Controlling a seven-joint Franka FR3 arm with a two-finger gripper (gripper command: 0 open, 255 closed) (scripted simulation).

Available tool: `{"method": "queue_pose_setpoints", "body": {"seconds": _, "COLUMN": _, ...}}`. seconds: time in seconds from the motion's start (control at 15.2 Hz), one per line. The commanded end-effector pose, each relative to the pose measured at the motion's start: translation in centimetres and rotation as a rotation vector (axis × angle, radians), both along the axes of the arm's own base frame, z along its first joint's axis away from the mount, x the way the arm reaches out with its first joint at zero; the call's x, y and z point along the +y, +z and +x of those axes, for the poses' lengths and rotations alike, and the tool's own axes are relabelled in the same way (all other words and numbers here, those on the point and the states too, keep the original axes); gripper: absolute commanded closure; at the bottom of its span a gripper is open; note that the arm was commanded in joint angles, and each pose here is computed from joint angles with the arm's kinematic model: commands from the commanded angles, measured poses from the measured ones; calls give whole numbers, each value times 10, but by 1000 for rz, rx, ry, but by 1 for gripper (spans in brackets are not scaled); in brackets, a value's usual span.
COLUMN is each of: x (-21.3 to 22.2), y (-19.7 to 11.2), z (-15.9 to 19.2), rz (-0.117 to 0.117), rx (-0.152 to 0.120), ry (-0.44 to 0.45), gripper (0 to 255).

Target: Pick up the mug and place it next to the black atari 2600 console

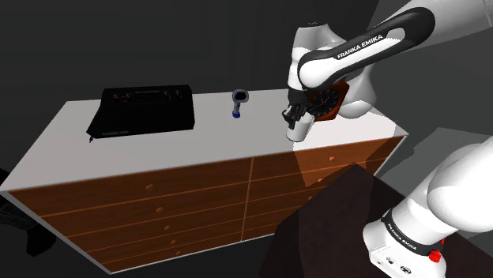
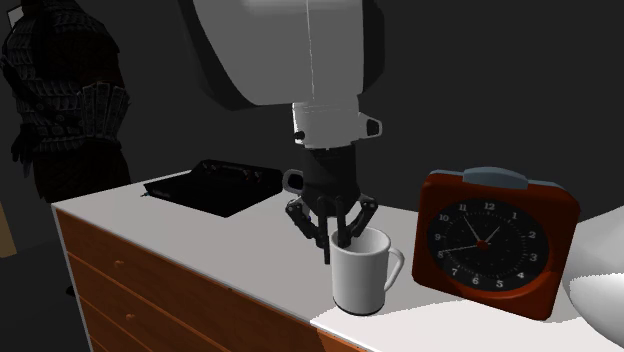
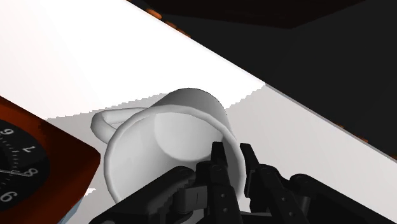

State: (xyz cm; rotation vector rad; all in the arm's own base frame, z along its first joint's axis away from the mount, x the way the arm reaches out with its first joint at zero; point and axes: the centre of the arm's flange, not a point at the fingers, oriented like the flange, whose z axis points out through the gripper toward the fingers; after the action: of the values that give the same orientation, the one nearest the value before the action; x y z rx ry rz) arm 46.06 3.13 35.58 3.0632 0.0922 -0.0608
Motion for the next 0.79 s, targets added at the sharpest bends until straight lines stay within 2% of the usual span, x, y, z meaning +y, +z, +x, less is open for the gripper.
{"method": "queue_pose_setpoints", "body": {"seconds": 0.0, "x": 0, "y": 0, "z": 0, "rz": 0, "rx": 0, "ry": 0, "gripper": 255}}
{"method": "queue_pose_setpoints", "body": {"seconds": 0.13, "x": 0, "y": 0, "z": 0, "rz": 0, "rx": 0, "ry": 0, "gripper": 255}}
{"method": "queue_pose_setpoints", "body": {"seconds": 0.73, "x": 0, "y": 48, "z": 0, "rz": 0, "rx": 0, "ry": 0, "gripper": 255}}
